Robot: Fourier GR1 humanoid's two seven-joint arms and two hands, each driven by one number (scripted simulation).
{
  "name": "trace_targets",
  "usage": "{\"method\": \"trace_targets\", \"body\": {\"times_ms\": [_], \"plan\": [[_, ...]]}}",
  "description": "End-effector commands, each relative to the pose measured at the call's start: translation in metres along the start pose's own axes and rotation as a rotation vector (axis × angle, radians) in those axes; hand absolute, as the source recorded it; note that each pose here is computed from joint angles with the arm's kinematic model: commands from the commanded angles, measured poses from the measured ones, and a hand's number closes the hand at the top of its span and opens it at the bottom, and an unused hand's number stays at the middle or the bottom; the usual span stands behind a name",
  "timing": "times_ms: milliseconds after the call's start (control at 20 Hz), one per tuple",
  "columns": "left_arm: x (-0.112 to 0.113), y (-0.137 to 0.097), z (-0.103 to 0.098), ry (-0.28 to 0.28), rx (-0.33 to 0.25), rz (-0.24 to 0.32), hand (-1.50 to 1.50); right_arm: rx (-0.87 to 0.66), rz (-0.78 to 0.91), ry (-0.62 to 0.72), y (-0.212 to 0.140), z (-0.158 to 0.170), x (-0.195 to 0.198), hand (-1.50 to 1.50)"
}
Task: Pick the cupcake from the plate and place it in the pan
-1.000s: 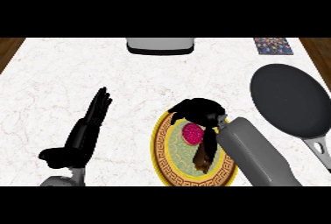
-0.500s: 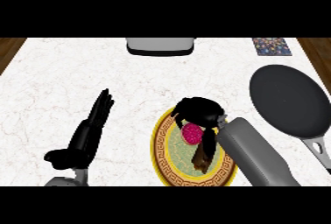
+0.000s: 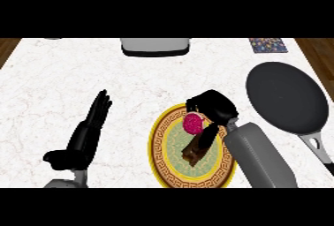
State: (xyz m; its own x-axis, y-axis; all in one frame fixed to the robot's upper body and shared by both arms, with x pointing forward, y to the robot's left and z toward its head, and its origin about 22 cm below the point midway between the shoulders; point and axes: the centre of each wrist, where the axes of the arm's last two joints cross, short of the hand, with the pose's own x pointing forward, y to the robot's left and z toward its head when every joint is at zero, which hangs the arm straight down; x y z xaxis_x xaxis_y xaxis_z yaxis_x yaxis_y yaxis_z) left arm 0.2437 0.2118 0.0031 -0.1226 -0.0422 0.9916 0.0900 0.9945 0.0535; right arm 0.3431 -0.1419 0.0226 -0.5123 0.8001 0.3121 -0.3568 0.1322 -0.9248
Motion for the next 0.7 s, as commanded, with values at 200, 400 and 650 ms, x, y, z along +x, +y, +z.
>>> {"method": "trace_targets", "body": {"times_ms": [200, 400, 650], "plan": [[-0.003, 0.006, 0.007, 0.034, 0.027, -0.012, 0.0, -0.447, -0.086, 0.559, -0.026, 0.011, 0.025, 1.5], [-0.005, 0.0, 0.002, 0.026, 0.006, 0.002, 0.0, -0.674, -0.099, 0.62, -0.051, 0.032, 0.055, 1.5], [0.005, -0.001, -0.01, 0.008, -0.012, 0.002, 0.0, -0.812, -0.189, 0.682, -0.076, 0.07, 0.087, 1.5]]}}
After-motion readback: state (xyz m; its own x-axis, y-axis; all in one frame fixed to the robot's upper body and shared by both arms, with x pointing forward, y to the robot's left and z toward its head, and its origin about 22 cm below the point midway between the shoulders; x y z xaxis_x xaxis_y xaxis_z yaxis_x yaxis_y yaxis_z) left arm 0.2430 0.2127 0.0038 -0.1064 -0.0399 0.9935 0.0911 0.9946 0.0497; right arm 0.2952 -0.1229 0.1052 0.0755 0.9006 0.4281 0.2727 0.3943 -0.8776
